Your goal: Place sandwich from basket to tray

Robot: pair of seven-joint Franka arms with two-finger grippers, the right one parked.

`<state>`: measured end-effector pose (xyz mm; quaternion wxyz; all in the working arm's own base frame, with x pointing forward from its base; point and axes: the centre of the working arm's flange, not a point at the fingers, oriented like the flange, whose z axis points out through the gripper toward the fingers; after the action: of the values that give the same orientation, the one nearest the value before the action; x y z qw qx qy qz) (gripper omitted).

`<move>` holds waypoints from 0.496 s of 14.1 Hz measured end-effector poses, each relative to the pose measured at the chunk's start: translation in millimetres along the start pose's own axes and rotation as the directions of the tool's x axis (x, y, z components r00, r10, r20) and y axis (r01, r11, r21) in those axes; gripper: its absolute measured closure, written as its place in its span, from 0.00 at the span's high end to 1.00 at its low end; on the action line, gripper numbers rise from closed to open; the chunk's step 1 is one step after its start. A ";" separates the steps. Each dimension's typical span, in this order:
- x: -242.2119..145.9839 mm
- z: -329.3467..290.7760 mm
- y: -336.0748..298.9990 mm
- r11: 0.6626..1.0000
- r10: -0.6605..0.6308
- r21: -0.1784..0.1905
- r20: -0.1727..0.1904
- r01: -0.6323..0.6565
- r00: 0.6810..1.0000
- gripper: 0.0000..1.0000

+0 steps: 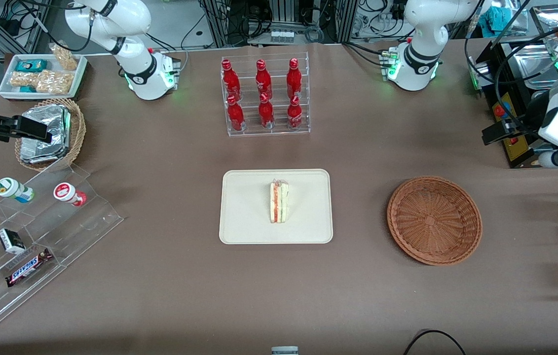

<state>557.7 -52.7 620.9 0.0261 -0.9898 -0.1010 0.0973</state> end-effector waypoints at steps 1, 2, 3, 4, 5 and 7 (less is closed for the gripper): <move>-1.1 2.3 2.3 1.000 0.005 0.004 0.013 -0.005 1.000 1.00; -2.1 5.3 5.6 1.000 0.011 0.009 0.023 -0.011 1.000 1.00; -2.4 8.7 10.1 1.000 0.019 0.011 0.025 -0.019 1.000 1.00; -2.7 12.9 16.2 1.000 0.028 0.012 0.020 -0.028 0.999 1.00; -3.5 18.3 23.8 0.999 0.040 0.014 0.011 -0.040 0.999 1.00; -8.3 25.1 35.5 0.998 0.060 0.021 0.009 -0.061 0.998 1.00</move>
<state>551.6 -88.3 595.4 0.0335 -0.9916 -0.0701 0.1032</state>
